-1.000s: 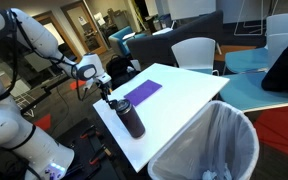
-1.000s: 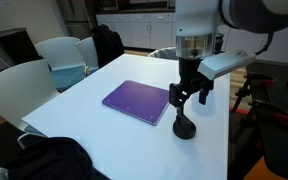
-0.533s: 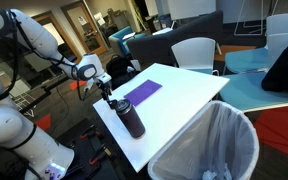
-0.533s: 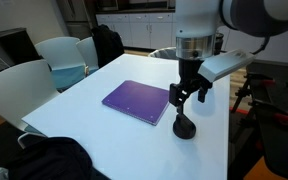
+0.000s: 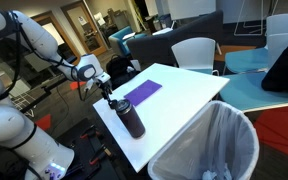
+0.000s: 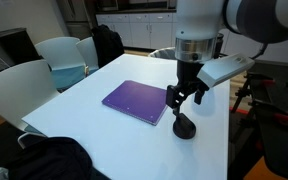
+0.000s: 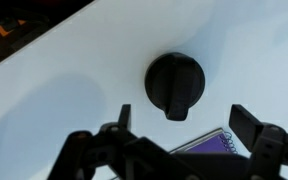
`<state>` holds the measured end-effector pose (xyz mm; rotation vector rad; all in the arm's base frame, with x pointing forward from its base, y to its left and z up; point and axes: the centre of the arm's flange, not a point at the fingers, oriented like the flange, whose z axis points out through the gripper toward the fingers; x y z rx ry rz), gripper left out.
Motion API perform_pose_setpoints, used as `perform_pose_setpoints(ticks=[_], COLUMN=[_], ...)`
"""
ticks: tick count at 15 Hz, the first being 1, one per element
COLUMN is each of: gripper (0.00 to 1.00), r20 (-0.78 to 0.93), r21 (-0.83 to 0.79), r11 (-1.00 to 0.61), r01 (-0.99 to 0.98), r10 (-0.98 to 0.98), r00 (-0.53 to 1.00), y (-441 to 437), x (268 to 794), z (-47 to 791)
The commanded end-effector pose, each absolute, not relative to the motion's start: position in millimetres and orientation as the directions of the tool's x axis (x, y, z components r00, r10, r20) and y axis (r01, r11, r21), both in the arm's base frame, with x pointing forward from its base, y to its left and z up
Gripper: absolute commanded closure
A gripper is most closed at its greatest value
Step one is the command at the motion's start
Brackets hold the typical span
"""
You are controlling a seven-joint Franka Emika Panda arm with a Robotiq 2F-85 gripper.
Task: Remove the lid from the bottle, then move the bottle forward, then put the lid on the bottle
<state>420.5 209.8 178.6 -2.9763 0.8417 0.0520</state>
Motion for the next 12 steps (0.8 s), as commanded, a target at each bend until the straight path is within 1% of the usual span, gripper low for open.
perform_pose_setpoints(ticks=[1, 12], gripper=[0.00, 0.00], r20=[-0.029, -0.026], r21=[-0.041, -0.004], r11=[-0.845, -0.848], r01=[-0.533, -0.530], r10=[-0.532, -0.530], r00=[0.846, 0.848], y=[218, 239], x=[425, 441], z=[170, 144])
